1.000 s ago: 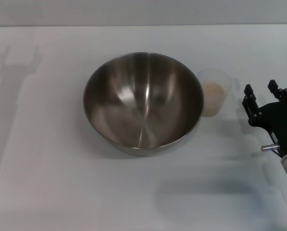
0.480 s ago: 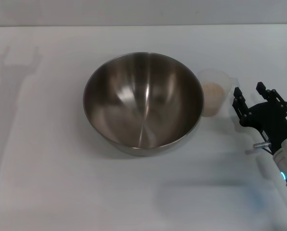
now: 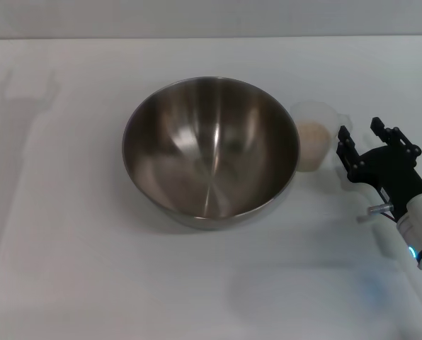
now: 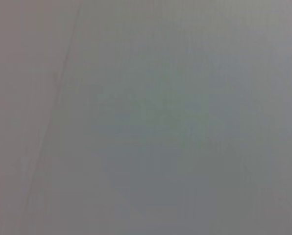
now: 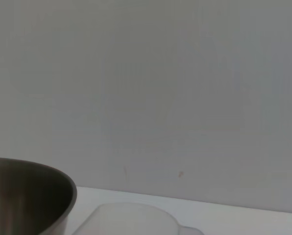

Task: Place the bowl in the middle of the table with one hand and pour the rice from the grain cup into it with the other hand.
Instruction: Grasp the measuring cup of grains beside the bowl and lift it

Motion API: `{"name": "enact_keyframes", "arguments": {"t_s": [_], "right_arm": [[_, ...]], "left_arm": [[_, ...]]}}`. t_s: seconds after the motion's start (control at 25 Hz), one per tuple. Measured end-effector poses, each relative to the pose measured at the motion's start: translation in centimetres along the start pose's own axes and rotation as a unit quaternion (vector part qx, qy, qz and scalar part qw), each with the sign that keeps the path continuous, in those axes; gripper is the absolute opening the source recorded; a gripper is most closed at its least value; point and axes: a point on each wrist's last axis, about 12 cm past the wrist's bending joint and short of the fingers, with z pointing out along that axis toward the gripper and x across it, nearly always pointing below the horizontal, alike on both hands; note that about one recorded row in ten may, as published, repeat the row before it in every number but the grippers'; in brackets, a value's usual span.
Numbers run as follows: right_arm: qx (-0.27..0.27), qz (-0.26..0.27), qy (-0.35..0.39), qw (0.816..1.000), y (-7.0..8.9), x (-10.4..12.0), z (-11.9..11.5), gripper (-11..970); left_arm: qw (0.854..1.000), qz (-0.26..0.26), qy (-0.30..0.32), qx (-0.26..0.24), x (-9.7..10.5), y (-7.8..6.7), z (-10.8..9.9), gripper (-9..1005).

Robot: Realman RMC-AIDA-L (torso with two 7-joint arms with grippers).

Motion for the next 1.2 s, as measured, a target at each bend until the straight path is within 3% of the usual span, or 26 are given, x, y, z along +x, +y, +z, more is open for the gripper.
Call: {"name": "enact_keyframes", "arguments": {"t_s": [1.2], "right_arm": [[-0.011, -0.022, 0.001, 1.0, -0.4, -0.6, 1.8, 523]], "left_arm": [[1.0, -0.001, -0.013, -0.007, -0.4, 0.6, -1.3, 814]]}}
